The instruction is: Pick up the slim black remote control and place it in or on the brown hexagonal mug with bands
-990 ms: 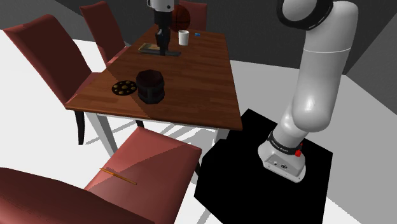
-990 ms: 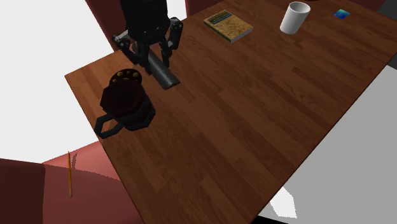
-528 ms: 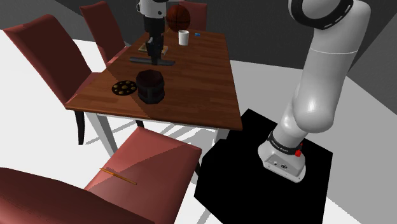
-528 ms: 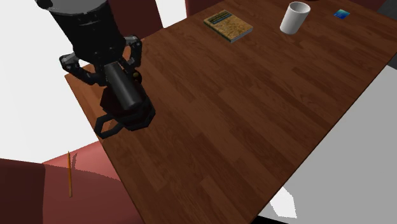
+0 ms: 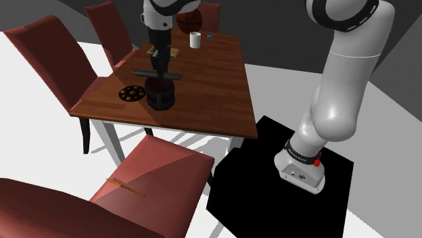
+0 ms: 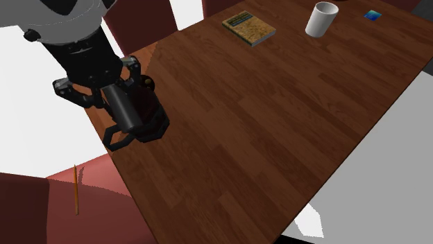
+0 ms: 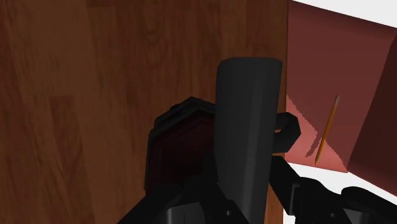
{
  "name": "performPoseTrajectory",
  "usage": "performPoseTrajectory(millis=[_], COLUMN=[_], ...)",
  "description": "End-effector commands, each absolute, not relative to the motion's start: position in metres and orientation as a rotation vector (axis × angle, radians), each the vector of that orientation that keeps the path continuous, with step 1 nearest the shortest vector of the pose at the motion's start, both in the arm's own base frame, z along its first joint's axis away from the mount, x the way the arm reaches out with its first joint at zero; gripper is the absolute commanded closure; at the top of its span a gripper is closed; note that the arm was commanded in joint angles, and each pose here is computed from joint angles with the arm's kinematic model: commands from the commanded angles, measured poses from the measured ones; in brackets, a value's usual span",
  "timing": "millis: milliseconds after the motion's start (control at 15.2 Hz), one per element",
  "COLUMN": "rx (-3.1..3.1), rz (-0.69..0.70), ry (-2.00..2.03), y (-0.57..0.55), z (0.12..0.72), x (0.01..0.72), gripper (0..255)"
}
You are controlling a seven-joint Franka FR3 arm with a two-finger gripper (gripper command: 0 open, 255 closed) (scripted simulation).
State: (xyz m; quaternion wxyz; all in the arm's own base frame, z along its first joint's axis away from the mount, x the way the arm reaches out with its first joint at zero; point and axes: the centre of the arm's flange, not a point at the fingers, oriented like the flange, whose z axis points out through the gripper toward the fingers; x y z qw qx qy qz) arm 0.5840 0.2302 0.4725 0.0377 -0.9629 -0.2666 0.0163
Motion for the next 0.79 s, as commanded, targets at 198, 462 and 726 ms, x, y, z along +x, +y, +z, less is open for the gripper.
performPoseTrajectory(millis=[198,462,726], rx=[-2.955,-2.955,-2.955], rz=[0.049,0.049,0.049], ry=[-0.818,-0.818,-0.818], y=[0.229,0.229,0.229], z=[0.445,0.438,0.438], x=[0.584,0.584,0.584], gripper=[255,255,255])
